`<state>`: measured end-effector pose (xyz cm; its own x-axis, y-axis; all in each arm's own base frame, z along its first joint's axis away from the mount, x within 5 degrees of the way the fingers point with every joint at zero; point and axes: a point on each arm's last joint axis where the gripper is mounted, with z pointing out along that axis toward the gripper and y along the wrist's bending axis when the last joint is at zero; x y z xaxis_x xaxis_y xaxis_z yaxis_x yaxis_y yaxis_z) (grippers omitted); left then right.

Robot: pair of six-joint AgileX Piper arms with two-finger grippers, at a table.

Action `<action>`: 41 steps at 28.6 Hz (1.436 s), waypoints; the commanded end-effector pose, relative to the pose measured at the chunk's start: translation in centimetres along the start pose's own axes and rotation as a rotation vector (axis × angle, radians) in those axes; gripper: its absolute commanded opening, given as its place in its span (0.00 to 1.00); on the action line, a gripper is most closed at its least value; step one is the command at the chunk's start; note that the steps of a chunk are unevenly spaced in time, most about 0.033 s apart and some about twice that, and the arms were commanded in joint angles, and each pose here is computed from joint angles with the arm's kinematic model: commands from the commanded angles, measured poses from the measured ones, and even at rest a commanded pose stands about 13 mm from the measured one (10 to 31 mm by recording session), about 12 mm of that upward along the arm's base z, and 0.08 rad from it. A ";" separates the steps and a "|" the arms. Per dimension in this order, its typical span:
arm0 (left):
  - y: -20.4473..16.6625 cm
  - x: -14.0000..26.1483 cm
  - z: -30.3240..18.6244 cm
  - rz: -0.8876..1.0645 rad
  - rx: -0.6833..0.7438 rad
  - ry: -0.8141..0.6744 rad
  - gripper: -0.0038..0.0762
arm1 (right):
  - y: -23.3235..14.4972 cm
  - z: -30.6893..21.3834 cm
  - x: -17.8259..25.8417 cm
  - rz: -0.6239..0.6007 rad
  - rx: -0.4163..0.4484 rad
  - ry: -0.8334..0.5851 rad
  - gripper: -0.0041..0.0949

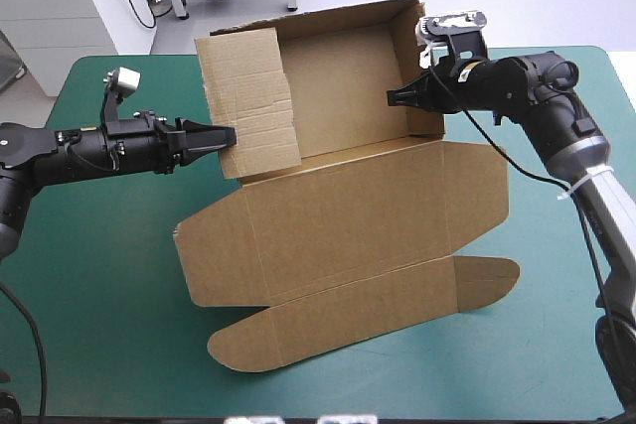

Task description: Fold the box

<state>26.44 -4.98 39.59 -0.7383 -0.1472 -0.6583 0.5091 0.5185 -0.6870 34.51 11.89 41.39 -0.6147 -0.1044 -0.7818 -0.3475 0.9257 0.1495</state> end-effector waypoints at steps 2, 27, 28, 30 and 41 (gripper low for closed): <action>-1.6 -0.9 -0.6 0.037 -0.006 -0.093 0.58 | 2.5 -2.5 -1.5 -0.052 -0.027 -0.142 0.02; 0.4 -0.6 5.1 0.027 -0.508 -0.162 0.54 | 6.2 -2.5 -0.7 -0.053 -0.058 -0.116 0.02; 0.7 -0.6 5.3 0.023 -0.510 -0.155 0.52 | 6.1 -2.5 -0.6 -0.053 -0.057 -0.108 0.02; 0.8 -0.6 5.5 0.000 -0.497 -0.156 0.44 | 6.1 -2.5 -0.5 -0.060 -0.054 -0.099 0.02; 0.1 -1.1 5.4 0.000 -0.472 -0.165 0.04 | 5.3 -2.6 0.0 -0.084 0.034 -0.032 0.02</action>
<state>30.33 -8.88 34.96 -0.7181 -0.1896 -0.6696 0.1761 0.8813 -0.4385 32.42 15.90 40.92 -0.6242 -0.2138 -0.7514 -0.3514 0.9359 0.0255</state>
